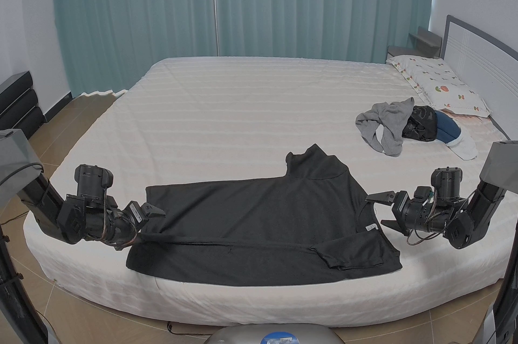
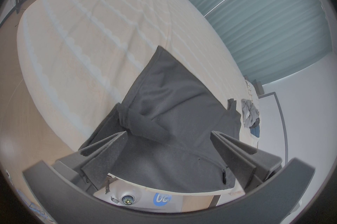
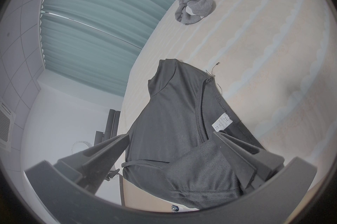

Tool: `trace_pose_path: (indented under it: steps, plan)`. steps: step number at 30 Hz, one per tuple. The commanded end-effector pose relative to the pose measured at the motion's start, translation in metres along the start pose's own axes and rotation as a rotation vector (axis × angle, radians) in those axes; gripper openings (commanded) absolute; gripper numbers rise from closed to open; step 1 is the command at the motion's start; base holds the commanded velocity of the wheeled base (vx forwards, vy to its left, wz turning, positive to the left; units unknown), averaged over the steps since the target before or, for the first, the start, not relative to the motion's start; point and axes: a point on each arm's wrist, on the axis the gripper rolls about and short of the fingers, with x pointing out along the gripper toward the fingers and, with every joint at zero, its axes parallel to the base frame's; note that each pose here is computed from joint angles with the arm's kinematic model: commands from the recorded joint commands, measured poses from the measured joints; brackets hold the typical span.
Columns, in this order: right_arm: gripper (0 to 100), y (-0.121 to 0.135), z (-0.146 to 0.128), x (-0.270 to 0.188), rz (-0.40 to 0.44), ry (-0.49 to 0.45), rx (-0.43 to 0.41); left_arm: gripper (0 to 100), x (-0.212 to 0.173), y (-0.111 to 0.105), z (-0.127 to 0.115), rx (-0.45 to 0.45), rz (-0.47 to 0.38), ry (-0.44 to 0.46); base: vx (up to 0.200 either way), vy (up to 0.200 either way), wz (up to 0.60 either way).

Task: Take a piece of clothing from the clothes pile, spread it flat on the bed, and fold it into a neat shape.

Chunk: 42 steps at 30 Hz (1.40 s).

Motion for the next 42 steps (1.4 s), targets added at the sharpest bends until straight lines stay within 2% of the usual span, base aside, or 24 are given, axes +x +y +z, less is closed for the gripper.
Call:
trace_pose_path:
  steps: [1, 8, 14, 19, 30, 34, 36, 39, 42]
  plan:
    - [100, -0.002, -0.003, 0.004, -0.003, 0.014, -0.001, 100, 0.02, 0.006, -0.011, 0.005, 0.04, 0.063, 0.0, 0.0, 0.0]
    - [100, -0.002, -0.003, 0.007, -0.003, 0.017, -0.003, 100, 0.031, 0.005, -0.005, -0.003, 0.061, 0.07, 0.0, 0.0, 0.0]
    - [100, -0.003, -0.001, 0.01, 0.0, 0.014, -0.005, 100, 0.048, 0.004, 0.019, -0.045, 0.095, -0.032, 0.0, 0.0, 0.0]
    - [100, -0.003, -0.002, 0.011, -0.002, 0.016, -0.004, 100, 0.044, 0.006, 0.038, -0.129, 0.079, -0.082, 0.0, 0.0, 0.0]
    - [100, -0.006, -0.002, 0.012, -0.006, 0.015, -0.002, 100, 0.038, 0.004, 0.047, -0.147, 0.049, -0.117, 0.0, 0.0, 0.0]
    - [100, -0.006, -0.002, 0.012, -0.008, 0.014, 0.0, 100, 0.043, 0.004, 0.051, -0.195, 0.041, -0.125, 0.0, 0.0, 0.0]
    - [100, -0.006, -0.001, 0.011, -0.009, 0.011, -0.001, 100, 0.04, 0.005, 0.063, -0.243, 0.023, -0.16, 0.0, 0.0, 0.0]
    - [100, -0.006, 0.0, 0.01, -0.012, 0.004, -0.007, 100, 0.039, 0.011, 0.063, -0.238, 0.032, -0.147, 0.0, 0.0, 0.0]
    - [100, -0.006, 0.003, 0.007, -0.014, -0.011, -0.026, 100, 0.038, 0.018, 0.059, -0.174, 0.052, -0.127, 0.0, 0.0, 0.0]
